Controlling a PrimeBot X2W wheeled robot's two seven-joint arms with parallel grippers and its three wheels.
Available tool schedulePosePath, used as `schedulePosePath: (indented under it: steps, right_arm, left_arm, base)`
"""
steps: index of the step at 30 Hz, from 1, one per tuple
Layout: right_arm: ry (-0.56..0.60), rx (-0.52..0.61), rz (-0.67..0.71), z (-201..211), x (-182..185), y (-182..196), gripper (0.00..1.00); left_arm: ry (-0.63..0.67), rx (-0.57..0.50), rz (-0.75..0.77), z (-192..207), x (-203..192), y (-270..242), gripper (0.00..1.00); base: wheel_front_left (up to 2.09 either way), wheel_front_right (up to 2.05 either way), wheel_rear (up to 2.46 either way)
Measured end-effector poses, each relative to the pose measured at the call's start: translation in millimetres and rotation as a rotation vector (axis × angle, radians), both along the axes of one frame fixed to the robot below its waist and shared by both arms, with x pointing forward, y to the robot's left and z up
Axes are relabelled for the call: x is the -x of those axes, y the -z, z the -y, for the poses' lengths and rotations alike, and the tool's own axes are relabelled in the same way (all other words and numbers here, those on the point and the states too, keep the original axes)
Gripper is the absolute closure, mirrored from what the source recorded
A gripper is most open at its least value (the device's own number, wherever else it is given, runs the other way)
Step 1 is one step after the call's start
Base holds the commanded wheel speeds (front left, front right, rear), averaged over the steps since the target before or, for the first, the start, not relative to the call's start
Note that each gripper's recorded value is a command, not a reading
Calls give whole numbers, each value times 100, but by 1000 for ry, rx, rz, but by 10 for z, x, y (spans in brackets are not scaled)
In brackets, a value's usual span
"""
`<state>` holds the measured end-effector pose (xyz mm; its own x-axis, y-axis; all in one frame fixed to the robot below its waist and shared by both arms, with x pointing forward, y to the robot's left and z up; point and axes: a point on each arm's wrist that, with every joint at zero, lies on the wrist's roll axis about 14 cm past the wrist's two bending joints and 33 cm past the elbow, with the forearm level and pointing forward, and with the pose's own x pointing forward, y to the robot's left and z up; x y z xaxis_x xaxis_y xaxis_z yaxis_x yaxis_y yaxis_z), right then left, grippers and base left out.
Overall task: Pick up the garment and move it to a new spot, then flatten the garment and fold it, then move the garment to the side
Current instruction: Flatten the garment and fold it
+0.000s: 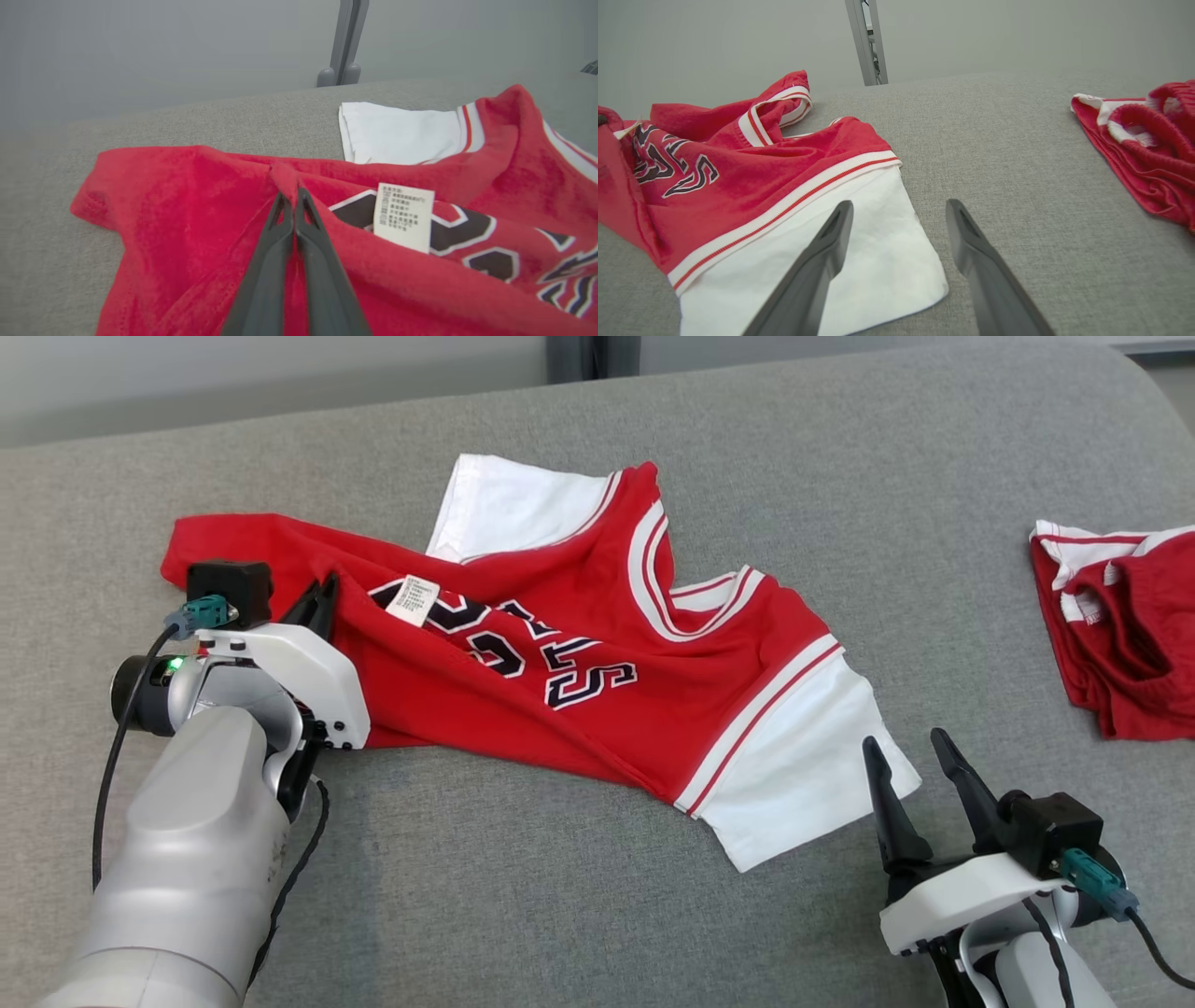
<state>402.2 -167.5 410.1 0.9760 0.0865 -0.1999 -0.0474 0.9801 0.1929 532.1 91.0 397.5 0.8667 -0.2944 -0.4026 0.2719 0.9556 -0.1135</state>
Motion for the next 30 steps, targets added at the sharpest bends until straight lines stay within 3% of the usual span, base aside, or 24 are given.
schedulePosePath:
  steps: [9, 18, 29, 30]
  right_arm:
    - [1, -8, 38, -21, 139, -168, 0]
    - [-53, -25, 91, -221, 300, -361, 0]
    - [-90, -27, 127, -342, 323, -485, 0]
    - [-86, -26, 127, -328, 333, -486, 0]
  left_arm:
    - [-118, 30, 103, -273, 287, -302, 100]
    - [-277, 34, 167, -744, 925, -415, 100]
    - [-413, 26, 140, -1038, 1677, -125, 100]
    - [-427, 30, 134, -1047, 1732, -97, 89]
  base:
    - [0, 0, 0]
    - [0, 0, 0]
    - [0, 0, 0]
    - [0, 0, 0]
